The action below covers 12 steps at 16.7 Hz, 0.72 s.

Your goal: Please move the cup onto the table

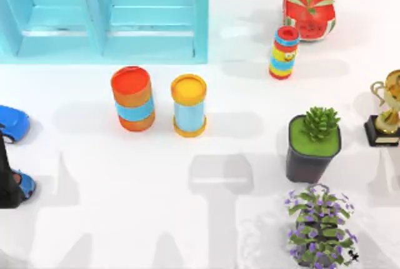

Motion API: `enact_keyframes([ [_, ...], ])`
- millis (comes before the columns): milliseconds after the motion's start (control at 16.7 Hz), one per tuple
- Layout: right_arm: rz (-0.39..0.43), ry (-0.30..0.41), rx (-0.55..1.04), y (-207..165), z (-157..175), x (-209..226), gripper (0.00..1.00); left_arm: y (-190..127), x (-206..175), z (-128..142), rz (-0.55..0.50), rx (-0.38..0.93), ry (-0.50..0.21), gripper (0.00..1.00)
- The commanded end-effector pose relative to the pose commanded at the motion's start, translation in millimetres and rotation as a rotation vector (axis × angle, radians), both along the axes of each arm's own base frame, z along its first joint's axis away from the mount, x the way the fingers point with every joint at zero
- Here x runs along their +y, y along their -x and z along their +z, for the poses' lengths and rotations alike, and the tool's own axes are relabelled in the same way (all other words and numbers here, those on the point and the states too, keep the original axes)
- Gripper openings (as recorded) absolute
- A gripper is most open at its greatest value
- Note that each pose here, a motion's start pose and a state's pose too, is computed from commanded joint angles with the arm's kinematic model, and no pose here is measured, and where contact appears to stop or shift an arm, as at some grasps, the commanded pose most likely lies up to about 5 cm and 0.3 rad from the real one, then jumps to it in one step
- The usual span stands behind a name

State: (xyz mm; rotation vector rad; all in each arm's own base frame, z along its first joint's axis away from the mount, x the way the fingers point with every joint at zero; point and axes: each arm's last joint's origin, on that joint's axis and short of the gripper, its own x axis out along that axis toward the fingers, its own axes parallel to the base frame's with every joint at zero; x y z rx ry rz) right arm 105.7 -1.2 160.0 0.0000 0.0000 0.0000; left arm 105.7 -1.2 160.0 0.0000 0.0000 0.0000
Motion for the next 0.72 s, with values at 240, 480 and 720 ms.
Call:
enact_keyframes([
  [240,-0.018,0.019,0.033,0,5,-2,1.00,0,0,0,0.000,0.000,0.000,1.00],
  [480,-0.096,0.098,0.227,-4,33,-12,1.00,0,0,0,0.000,0.000,0.000,1.00],
  [720,-0.171,0.174,0.571,-25,68,-32,1.00,0,0,0,0.000,0.000,0.000,1.00],
])
